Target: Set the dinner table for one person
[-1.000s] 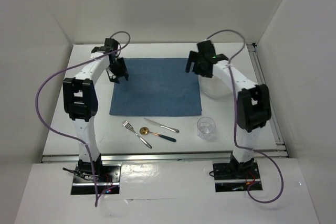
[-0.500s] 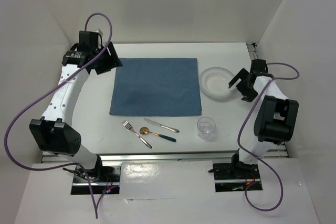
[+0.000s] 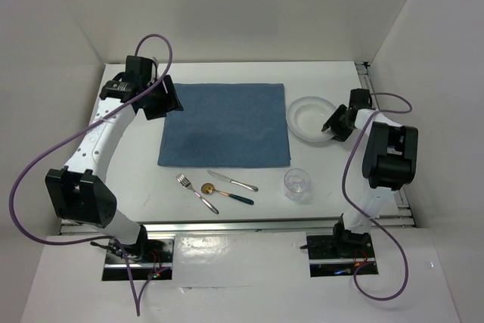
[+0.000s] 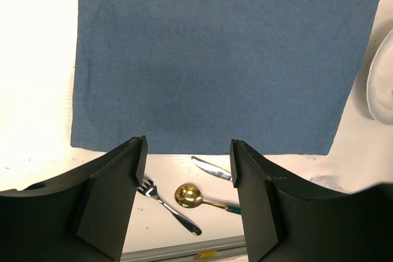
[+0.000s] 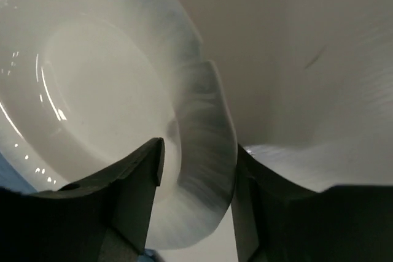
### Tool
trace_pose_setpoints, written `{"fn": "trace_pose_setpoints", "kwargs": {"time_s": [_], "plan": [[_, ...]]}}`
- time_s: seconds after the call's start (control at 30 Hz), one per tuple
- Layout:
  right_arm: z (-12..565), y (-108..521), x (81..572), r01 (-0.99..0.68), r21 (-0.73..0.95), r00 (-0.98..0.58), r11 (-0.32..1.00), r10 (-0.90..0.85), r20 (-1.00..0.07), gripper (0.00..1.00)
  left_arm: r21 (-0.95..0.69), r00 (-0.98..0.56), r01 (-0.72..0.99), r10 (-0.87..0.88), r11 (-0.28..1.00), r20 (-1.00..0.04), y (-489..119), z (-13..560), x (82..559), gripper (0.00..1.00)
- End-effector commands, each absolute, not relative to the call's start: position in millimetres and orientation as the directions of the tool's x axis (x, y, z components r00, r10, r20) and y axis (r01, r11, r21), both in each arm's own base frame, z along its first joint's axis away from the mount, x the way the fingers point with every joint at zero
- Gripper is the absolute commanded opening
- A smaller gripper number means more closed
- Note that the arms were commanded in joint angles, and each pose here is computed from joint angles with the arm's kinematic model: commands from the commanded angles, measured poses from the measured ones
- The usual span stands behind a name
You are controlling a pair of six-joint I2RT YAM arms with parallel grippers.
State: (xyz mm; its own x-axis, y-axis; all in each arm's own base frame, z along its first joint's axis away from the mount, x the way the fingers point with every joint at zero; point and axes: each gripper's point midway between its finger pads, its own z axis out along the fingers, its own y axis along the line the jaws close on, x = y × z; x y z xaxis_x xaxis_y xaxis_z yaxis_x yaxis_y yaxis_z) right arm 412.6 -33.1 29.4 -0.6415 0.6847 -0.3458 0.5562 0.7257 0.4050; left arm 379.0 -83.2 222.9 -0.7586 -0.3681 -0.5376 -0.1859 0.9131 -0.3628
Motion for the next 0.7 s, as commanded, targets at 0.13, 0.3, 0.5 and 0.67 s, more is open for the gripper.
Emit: {"fn": "trace_pose_setpoints", "kwargs": {"time_s": [0.13,0.3,0.5,0.67], "plan": [[51.5,-27.3,425.8,0.584,0.356,-0.578,0.729,0.682,-0.448,0.03,-0.381,-0.728,-0.148,-0.361,0.913,-0.583,-83.9,250.6,373.4,0.7],[152.3,-29.5,429.8,0.52,0.442,-0.431,0.731,0.671,-0.603,0.0,-0.394,-0.685,-0.095,-0.348,0.914,-0.64,-85.1,288.7,373.8,0.7],[208.0,57.5,452.3,0.264,0.485,-0.543,0.834,0.544,-0.64,0.0,-0.399,-0.67,-0.102,-0.36,0.911,-0.65,-83.5,294.7,370.5,0.7],[204.0,139.6,459.9,0.125,0.547,-0.616,0.828,0.497,-0.611,0.0,-0.405,-0.683,-0.124,-0.374,0.906,-0.627,-83.3,284.8,363.7,0.7]]}}
